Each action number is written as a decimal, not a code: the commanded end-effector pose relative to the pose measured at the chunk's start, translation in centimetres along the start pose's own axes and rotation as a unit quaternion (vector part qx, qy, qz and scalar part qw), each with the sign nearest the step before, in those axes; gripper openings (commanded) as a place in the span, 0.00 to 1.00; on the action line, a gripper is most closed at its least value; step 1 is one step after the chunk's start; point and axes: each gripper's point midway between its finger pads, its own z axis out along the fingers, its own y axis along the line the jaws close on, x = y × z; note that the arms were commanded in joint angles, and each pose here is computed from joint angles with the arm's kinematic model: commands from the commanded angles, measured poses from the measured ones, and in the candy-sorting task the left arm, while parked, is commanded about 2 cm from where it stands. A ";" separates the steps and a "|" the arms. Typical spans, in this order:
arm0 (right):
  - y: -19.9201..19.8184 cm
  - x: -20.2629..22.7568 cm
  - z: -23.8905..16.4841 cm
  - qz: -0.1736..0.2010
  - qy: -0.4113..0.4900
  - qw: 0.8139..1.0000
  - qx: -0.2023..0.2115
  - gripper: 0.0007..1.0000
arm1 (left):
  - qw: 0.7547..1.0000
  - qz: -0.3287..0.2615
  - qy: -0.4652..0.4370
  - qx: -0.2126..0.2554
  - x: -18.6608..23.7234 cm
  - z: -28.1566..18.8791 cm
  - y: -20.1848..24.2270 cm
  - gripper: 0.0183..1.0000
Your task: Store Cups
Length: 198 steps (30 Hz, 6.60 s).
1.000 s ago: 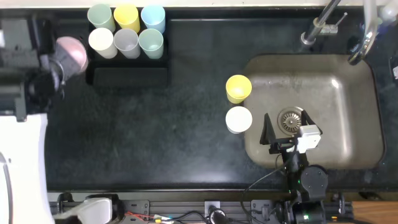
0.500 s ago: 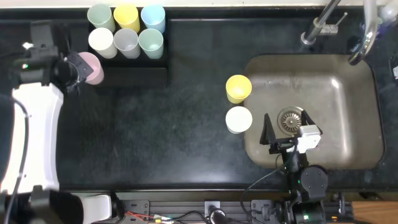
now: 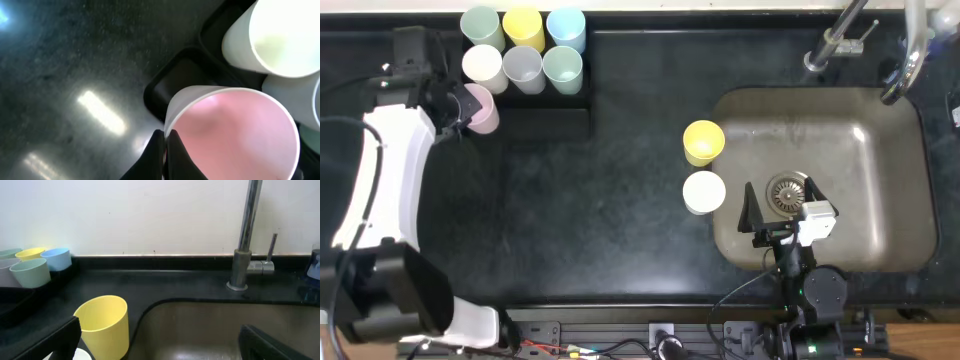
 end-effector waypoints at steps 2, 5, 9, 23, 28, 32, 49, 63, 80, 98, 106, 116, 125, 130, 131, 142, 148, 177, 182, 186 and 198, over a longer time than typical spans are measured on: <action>-0.1 0.3 0.0 0.000 -0.001 1.000 0.002 1.00 | 1.000 0.011 0.014 -0.005 0.4 1.7 -0.2 0.02; -0.1 0.3 0.0 0.000 -0.001 1.000 0.002 1.00 | 1.000 0.012 0.018 -0.008 0.5 2.3 -0.2 0.02; -0.1 0.3 0.0 0.000 -0.001 1.000 0.002 1.00 | 1.000 0.012 0.021 -0.009 0.5 3.1 -0.4 0.02; -0.1 0.3 0.0 0.000 -0.001 1.000 0.002 1.00 | 1.000 0.010 0.016 -0.006 0.3 3.6 -0.7 0.08; -0.1 0.3 0.0 0.000 -0.001 1.000 0.002 1.00 | 1.000 0.008 0.016 0.001 0.2 3.6 -1.0 0.18; -0.1 0.3 0.0 0.000 -0.001 1.000 0.002 1.00 | 1.000 0.008 0.014 0.003 0.1 3.4 -1.0 0.25; -0.1 0.3 0.0 0.000 -0.001 1.000 0.002 1.00 | 0.980 -0.030 -0.160 0.114 -4.6 -11.8 -0.5 0.60; -0.1 0.3 0.0 0.000 -0.001 1.000 0.002 1.00 | 0.915 0.145 -0.159 0.341 6.9 -21.0 -17.3 0.80; -0.1 0.3 0.0 0.000 -0.001 1.000 0.002 1.00 | 0.918 0.309 0.022 0.249 25.1 -14.1 -28.6 0.81; -0.1 0.3 0.0 0.000 -0.001 1.000 0.002 1.00 | 0.921 0.337 0.106 0.165 30.1 -6.0 -27.8 0.72; -0.1 0.3 0.0 0.000 -0.001 1.000 0.002 1.00 | 0.920 0.338 0.109 0.163 30.5 -5.4 -27.9 0.16; -0.1 0.3 0.0 0.000 -0.001 1.000 0.002 1.00 | 0.917 0.340 0.063 0.197 28.3 -8.0 -30.0 0.02; -0.1 0.3 0.0 0.000 -0.001 1.000 0.002 1.00 | 0.938 0.272 -0.085 0.199 17.0 -16.9 -26.8 0.02; -0.1 0.3 0.0 0.000 -0.001 1.000 0.002 1.00 | 0.954 0.208 -0.133 0.169 9.6 -20.4 -20.9 0.02; -0.1 0.3 0.0 0.000 -0.001 1.000 0.002 1.00 | 0.958 0.193 -0.137 0.162 8.2 -20.8 -19.4 0.02; -0.1 0.3 0.0 0.000 -0.001 1.000 0.002 1.00 | 0.995 0.054 -0.065 0.057 1.5 -16.4 -5.8 0.02; -0.1 0.3 0.0 0.000 -0.001 1.000 0.002 1.00 | 0.999 0.030 -0.003 0.031 3.2 -9.3 -3.9 0.02; -0.1 0.3 0.0 0.000 -0.001 1.000 0.002 1.00 | 0.998 0.052 0.043 0.016 5.7 1.2 -6.1 0.02; -0.1 0.3 0.0 0.000 -0.001 1.000 0.002 1.00 | 0.997 0.053 0.047 0.012 5.9 2.2 -6.3 0.02; -0.1 0.3 0.0 0.000 -0.001 1.000 0.002 1.00 | 0.998 0.052 0.045 0.014 5.7 2.5 -6.5 0.02; -0.1 0.3 0.0 0.000 -0.001 1.000 0.002 1.00 | 0.997 0.055 0.055 0.002 6.2 4.0 -6.5 0.02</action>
